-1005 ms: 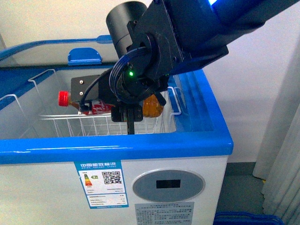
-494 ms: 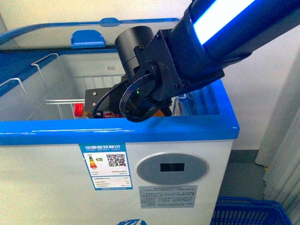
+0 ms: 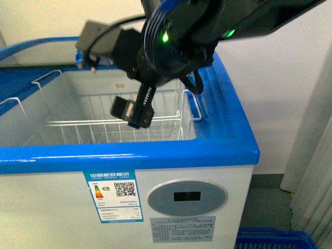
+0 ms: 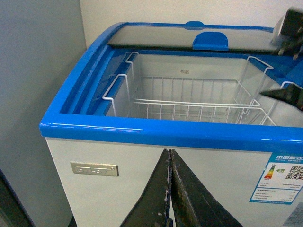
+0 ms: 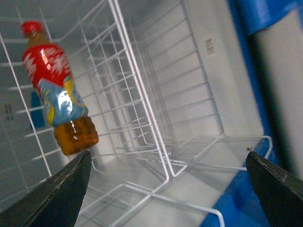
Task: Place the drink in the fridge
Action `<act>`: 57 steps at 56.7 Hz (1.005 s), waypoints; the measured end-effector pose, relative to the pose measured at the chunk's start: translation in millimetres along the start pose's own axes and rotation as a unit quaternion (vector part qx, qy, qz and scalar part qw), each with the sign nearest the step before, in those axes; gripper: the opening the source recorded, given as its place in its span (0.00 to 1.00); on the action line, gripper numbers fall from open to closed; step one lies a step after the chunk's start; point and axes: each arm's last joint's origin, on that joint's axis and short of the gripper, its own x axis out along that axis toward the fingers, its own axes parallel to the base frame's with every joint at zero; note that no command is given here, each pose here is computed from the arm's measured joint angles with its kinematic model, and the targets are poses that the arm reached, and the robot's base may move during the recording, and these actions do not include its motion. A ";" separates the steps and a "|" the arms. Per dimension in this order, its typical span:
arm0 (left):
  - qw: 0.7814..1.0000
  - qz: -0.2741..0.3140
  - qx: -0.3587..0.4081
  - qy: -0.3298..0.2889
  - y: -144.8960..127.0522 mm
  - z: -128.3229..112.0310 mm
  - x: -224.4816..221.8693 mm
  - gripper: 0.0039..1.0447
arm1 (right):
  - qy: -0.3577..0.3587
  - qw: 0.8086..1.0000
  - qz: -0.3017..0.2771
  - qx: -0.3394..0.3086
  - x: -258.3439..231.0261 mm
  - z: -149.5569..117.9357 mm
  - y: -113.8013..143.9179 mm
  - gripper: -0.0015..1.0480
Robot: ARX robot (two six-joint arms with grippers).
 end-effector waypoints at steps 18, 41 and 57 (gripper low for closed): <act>1.000 0.001 0.000 0.000 0.0 0.0 0.0 0.02 | 0.021 0.913 -0.190 0.361 -193.9 -13.1 -54.5 0.93; 1.000 0.001 0.000 0.000 0.0 0.0 0.0 0.02 | -0.050 0.781 -0.271 0.560 -351.3 -101.4 79.6 0.77; 1.000 0.001 0.000 0.000 0.0 0.0 0.0 0.02 | -0.085 0.824 -0.289 0.479 -340.6 -146.0 105.3 0.22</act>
